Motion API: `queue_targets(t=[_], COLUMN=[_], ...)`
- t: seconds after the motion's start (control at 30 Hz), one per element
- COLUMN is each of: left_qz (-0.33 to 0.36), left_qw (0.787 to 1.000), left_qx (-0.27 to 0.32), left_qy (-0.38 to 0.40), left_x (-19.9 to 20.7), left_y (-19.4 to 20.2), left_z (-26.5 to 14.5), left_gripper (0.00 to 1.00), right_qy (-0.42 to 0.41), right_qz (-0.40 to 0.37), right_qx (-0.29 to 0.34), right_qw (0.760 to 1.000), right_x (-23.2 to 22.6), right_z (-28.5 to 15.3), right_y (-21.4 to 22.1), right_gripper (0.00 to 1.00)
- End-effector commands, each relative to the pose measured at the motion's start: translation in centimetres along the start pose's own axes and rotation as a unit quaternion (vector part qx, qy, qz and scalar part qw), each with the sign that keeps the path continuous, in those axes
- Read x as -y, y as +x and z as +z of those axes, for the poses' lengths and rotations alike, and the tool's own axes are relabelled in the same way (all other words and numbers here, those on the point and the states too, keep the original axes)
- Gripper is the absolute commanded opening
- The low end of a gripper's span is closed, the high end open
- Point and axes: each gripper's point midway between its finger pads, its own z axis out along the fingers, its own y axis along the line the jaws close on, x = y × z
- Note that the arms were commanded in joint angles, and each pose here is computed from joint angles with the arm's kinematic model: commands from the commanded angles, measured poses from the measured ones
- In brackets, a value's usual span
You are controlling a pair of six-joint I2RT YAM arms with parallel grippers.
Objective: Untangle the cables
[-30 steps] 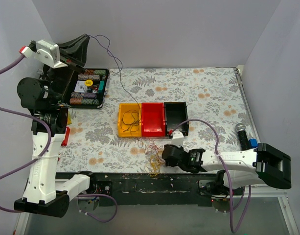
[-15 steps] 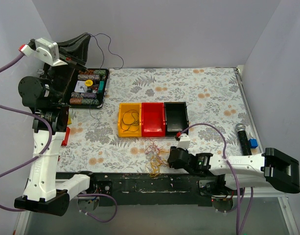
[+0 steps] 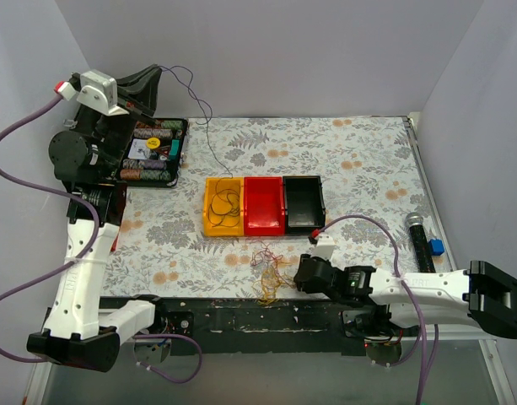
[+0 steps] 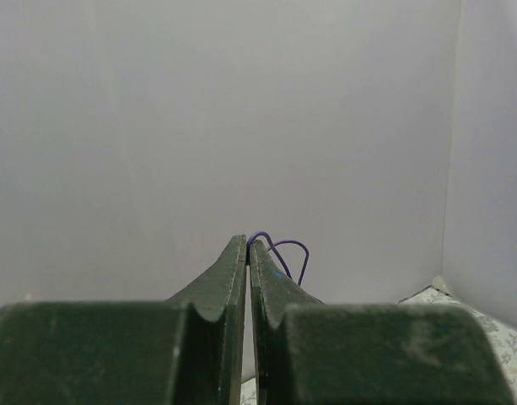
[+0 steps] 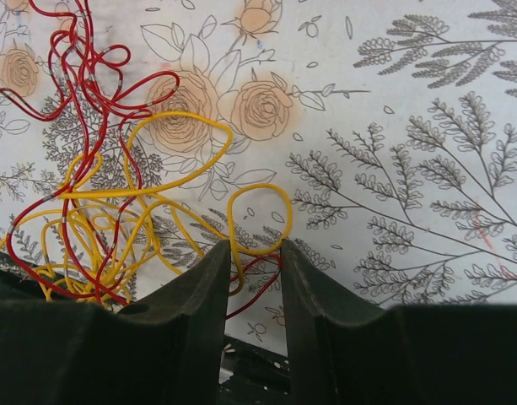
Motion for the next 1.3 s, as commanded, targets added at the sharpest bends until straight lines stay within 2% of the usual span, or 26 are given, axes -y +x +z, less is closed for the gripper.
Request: queue_targets(t=[0.0,0.27,0.53,0.63,0.77,1.1,1.27], left_qz=[0.022,0.016,0.001,-0.027,-0.039,0.001,0.007], left_qw=[1.000,0.999,0.999,0.996,0.995,0.980,0.973], left_qx=[-0.009,-0.042,-0.025,-0.016,-0.068,-0.199,-0.229], left_qy=[-0.014,-0.023,-0.041,-0.081,-0.062,0.005,0.018], left_x=[-0.8,-1.3,-2.0,-3.2,-1.7,4.0,6.1], left_y=[1.8,5.8,4.8,4.6,8.4,18.9,21.0], left_z=[-0.3,-0.5,0.6,0.5,-1.1,-7.0,-8.5], left_gripper=[0.00,0.00,0.00,0.00,0.00,0.00,0.00], right_qy=[0.024,0.012,0.012,0.012,0.007,0.003,0.002], right_qz=[0.010,0.031,0.029,0.030,0.031,0.031,0.034], right_qx=[-0.003,0.012,0.009,0.009,0.008,0.009,0.010], right_qw=[1.000,0.999,0.999,0.999,0.999,0.999,0.999], right_x=[1.9,2.1,2.1,2.0,1.9,2.0,1.9], right_z=[-0.6,-1.4,-1.4,-1.3,-1.3,-1.5,-1.5], right_y=[0.5,-0.2,0.0,0.0,0.1,0.1,0.0], right_gripper=[0.37,0.36,0.35,0.35,0.35,0.34,0.34])
